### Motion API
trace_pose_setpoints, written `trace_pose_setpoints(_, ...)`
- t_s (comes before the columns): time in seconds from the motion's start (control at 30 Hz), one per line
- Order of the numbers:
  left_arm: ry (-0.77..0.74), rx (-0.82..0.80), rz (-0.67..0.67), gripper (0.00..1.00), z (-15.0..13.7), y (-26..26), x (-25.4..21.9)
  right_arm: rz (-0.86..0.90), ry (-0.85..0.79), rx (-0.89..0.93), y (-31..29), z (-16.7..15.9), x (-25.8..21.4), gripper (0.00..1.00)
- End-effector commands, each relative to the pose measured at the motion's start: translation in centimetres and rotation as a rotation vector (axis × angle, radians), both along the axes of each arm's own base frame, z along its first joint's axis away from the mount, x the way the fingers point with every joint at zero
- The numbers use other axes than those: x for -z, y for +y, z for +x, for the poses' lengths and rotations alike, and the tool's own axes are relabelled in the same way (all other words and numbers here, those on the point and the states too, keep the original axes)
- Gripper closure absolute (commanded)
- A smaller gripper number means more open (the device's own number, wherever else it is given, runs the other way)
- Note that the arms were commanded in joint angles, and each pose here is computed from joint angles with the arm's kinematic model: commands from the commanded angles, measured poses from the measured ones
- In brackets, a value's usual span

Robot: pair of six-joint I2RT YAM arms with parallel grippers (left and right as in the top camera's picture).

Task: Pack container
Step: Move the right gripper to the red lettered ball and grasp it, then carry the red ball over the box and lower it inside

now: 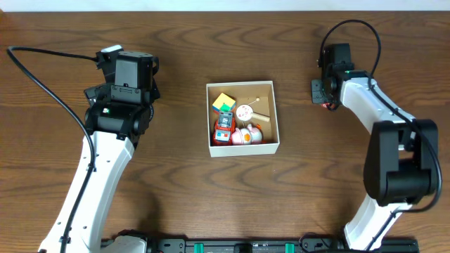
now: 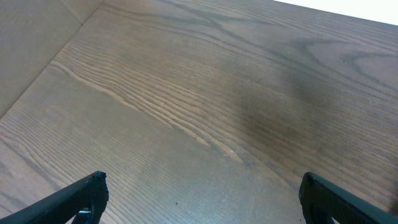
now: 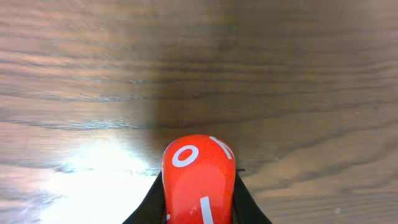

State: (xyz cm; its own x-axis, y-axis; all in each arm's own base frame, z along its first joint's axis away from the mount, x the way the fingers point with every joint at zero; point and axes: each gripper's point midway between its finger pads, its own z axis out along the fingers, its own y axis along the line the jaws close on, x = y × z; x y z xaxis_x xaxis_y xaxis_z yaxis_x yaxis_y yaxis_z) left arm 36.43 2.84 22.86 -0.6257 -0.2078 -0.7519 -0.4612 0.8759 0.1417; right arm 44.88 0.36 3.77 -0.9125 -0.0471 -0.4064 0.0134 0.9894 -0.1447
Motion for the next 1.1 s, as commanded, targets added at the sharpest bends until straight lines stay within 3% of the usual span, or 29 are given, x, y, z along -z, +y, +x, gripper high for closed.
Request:
trace_pose_setpoints(0.0,-0.028,-0.025,0.003,0.02,0.0,0.4,-0.9,0.062,-0.135,-0.037,1.8,0.6,-6.1,0.99)
trace_pose_setpoints(0.17,-0.028,-0.024,0.002,0.02,0.0,0.4,-0.9,0.165,-0.262,-0.158,6.4,-0.3,-12.4,0.99)
trace_pose_setpoints(0.4,-0.028,-0.025,0.003,0.02,0.0,0.4,-0.9,0.178,-0.385,-0.370,12.9,-2.9,-18.3,0.99)
trace_pose_setpoints(0.63,-0.028,-0.024,0.002,0.02,0.0,0.4,-0.9,0.107,-0.331,-0.653,18.9,-6.4,-17.4,0.99)
trace_pose_setpoints(0.9,-0.028,-0.025,0.003,0.02,0.0,0.4,-0.9,0.107,-0.247,-0.723,21.3,-8.2,-15.1,0.99)
trace_pose_setpoints(1.07,-0.028,-0.025,0.003,0.02,0.0,0.4,-0.9,0.100,-0.204,-0.734,21.8,-8.3,-13.5,0.89)
